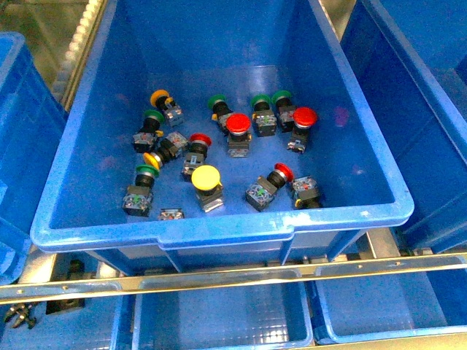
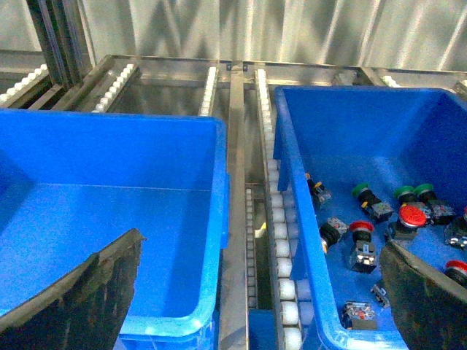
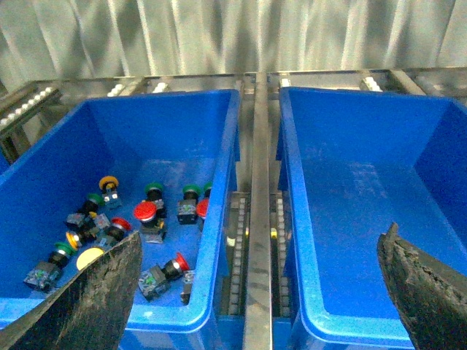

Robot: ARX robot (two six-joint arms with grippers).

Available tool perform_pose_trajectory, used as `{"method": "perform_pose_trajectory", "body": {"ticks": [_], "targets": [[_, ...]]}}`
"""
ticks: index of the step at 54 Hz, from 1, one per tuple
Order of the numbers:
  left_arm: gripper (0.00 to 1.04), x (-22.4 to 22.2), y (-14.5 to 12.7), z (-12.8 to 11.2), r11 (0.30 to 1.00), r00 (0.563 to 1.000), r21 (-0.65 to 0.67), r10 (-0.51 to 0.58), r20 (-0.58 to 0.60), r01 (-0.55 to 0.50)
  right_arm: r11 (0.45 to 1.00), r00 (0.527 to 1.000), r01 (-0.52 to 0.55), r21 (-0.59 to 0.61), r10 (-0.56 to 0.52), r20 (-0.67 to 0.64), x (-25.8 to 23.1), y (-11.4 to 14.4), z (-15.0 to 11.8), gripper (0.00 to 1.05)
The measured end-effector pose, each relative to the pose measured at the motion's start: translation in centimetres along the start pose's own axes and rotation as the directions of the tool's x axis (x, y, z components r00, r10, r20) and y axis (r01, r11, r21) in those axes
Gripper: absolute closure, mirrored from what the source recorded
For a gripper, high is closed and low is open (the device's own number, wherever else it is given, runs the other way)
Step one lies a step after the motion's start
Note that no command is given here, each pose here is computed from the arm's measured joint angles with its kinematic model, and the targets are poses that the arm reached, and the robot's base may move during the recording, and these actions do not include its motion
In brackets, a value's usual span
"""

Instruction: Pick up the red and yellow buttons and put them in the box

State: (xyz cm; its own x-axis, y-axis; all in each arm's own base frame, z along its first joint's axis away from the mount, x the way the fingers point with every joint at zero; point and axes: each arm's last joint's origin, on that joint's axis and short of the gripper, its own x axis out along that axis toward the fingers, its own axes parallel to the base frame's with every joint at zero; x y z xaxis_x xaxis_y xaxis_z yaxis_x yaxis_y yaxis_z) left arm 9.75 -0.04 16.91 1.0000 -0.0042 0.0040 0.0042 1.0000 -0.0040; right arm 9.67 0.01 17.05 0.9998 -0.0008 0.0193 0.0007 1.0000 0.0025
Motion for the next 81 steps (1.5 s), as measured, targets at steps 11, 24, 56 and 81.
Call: {"method": "perform_pose_trajectory", "body": {"ticks": [11, 24, 56, 81], "targets": [[0.08, 0.00, 0.00, 0.00, 1.000, 1.000, 0.000, 0.000, 0.000, 0.000, 1.000, 1.000, 0.000, 0.000, 0.000, 0.000, 0.00, 0.00, 0.00, 0.07], [0.08, 0.00, 0.00, 0.00, 1.000, 1.000, 0.000, 0.000, 0.000, 0.000, 1.000, 1.000, 0.000, 0.000, 0.000, 0.000, 0.00, 0.00, 0.00, 0.07], [0.08, 0.00, 0.00, 0.00, 1.000, 1.000, 0.000, 0.000, 0.000, 0.000, 1.000, 1.000, 0.000, 0.000, 0.000, 0.000, 0.00, 0.00, 0.00, 0.07], [0.08, 0.00, 0.00, 0.00, 1.000, 1.000, 0.000, 0.000, 0.000, 0.000, 1.000, 1.000, 0.000, 0.000, 0.000, 0.000, 0.00, 0.00, 0.00, 0.07]]}}
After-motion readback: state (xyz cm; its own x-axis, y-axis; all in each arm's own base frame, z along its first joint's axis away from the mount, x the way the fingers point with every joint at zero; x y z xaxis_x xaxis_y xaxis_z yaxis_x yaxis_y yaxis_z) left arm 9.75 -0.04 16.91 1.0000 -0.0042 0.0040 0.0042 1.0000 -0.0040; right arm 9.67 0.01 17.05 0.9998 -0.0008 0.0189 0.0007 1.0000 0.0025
